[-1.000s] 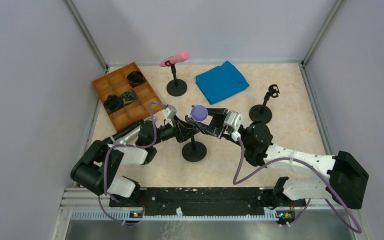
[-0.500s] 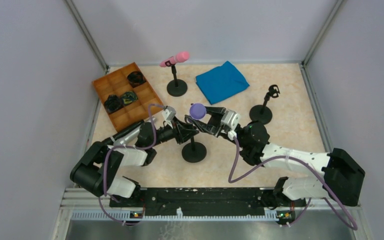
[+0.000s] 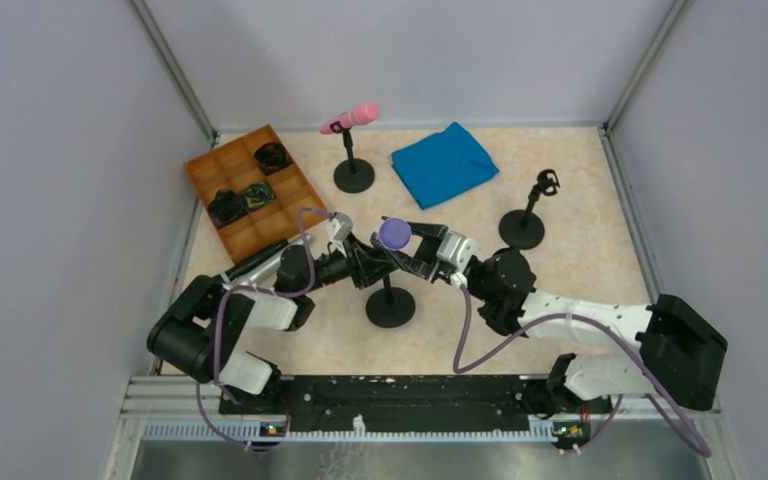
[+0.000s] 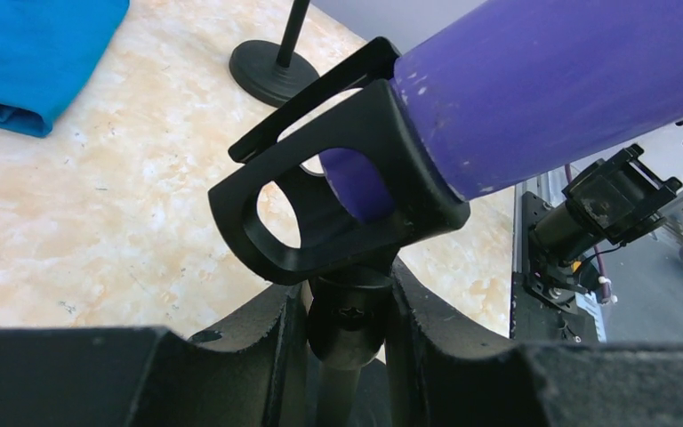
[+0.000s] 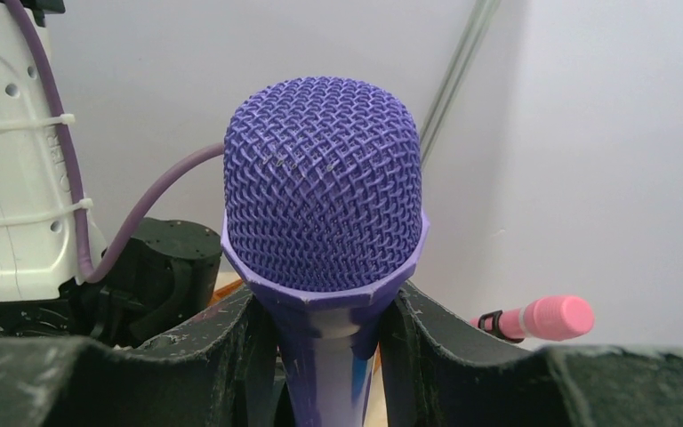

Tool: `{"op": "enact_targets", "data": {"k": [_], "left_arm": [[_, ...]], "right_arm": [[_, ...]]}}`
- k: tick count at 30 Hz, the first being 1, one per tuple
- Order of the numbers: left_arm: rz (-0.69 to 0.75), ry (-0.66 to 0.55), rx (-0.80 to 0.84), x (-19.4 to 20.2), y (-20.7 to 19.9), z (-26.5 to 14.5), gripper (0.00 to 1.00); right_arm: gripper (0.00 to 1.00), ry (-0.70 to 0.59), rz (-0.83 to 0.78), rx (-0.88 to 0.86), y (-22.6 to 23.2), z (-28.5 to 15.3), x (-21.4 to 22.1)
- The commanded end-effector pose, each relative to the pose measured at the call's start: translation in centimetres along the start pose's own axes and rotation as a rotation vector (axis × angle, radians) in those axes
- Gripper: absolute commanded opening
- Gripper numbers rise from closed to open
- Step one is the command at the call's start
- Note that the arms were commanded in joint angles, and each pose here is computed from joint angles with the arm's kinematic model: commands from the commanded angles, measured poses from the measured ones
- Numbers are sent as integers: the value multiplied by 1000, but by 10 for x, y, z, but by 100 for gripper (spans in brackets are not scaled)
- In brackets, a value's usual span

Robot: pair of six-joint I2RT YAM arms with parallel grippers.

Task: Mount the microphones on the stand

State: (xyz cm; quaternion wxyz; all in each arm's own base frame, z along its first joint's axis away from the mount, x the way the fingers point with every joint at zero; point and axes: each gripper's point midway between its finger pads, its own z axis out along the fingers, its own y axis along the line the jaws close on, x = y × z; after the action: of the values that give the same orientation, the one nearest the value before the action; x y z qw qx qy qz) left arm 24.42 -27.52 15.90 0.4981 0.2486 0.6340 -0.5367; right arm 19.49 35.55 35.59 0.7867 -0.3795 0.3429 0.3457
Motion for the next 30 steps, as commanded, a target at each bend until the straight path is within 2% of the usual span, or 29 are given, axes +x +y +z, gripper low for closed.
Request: {"op": "enact_targets", "data": {"k": [1,15,30], "left_arm": [[123,-128,63,-40,-18,3,0],[183,-104,64,-42,-19,4,0],[382,-93,-117,-57,11,2,0]], "right_arm": [[0,65,-28,-35,11,-8,21],[0,235,9,-60,22,-20,65],[0,528,147,-86,25,-29,77]]}}
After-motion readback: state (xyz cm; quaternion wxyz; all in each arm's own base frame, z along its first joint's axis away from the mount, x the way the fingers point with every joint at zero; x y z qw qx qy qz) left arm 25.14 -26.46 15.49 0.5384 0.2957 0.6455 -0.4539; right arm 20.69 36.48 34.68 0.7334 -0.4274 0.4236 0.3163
